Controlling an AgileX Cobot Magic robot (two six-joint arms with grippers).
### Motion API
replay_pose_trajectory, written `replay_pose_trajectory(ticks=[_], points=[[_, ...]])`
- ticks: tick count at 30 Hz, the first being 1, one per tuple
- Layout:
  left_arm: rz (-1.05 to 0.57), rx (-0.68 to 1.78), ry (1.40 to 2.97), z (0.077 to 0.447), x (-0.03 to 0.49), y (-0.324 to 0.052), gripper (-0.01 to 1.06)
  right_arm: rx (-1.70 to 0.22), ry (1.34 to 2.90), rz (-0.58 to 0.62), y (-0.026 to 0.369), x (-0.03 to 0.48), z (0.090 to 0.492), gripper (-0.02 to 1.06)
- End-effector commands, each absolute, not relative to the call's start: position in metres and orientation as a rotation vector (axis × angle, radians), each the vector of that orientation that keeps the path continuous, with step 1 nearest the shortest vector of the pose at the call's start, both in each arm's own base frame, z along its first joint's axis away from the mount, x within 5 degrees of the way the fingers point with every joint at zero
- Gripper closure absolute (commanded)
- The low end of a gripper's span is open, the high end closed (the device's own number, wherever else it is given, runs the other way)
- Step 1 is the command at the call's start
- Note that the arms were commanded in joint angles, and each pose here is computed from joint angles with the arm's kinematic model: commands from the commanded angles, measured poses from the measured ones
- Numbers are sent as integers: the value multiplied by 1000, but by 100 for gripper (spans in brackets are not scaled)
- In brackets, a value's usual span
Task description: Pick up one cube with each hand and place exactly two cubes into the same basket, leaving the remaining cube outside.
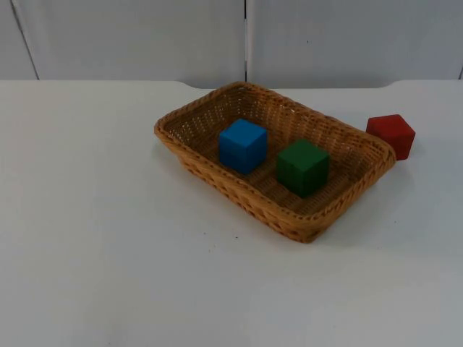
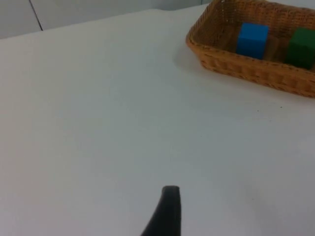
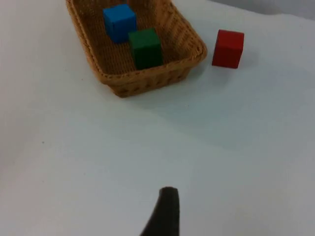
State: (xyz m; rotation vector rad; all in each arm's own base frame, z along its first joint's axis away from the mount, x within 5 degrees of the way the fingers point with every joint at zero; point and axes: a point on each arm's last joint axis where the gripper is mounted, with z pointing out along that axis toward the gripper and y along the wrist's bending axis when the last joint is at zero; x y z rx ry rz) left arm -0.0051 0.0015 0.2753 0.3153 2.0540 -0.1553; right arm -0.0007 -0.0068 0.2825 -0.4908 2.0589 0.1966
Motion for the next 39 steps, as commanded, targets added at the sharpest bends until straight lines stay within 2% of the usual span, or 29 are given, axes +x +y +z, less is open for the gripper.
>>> replay_pose_trajectory(ticks=[1, 22, 25, 26, 28, 29, 30, 31, 32, 39], points=[[-169, 306, 2046, 275, -5, 1, 27, -479, 2018, 211, -7, -1, 281, 31], [-168, 308, 2046, 275, -5, 1, 27, -522, 1987, 241, -5, -6, 280, 31], [-168, 308, 2046, 275, -5, 1, 23, -522, 1988, 241, -5, -6, 280, 31], [-168, 308, 2046, 275, -5, 1, 18, -522, 1988, 241, -5, -6, 280, 30], [-168, 308, 2046, 275, -5, 1, 3, -527, 1986, 241, -5, -6, 280, 23], [-168, 308, 2046, 275, -5, 1, 0, -527, 1986, 241, -5, -6, 280, 15], [-168, 308, 2046, 275, -5, 1, 0, -527, 1986, 241, -5, -6, 280, 7], [-168, 308, 2046, 275, -5, 1, 0, -527, 1986, 241, -5, -6, 280, 7], [-168, 308, 2046, 275, -5, 1, 0, -527, 1986, 241, -5, -6, 280, -1], [-168, 308, 2046, 275, -5, 1, 0, -527, 1986, 241, -5, -6, 280, -1]])
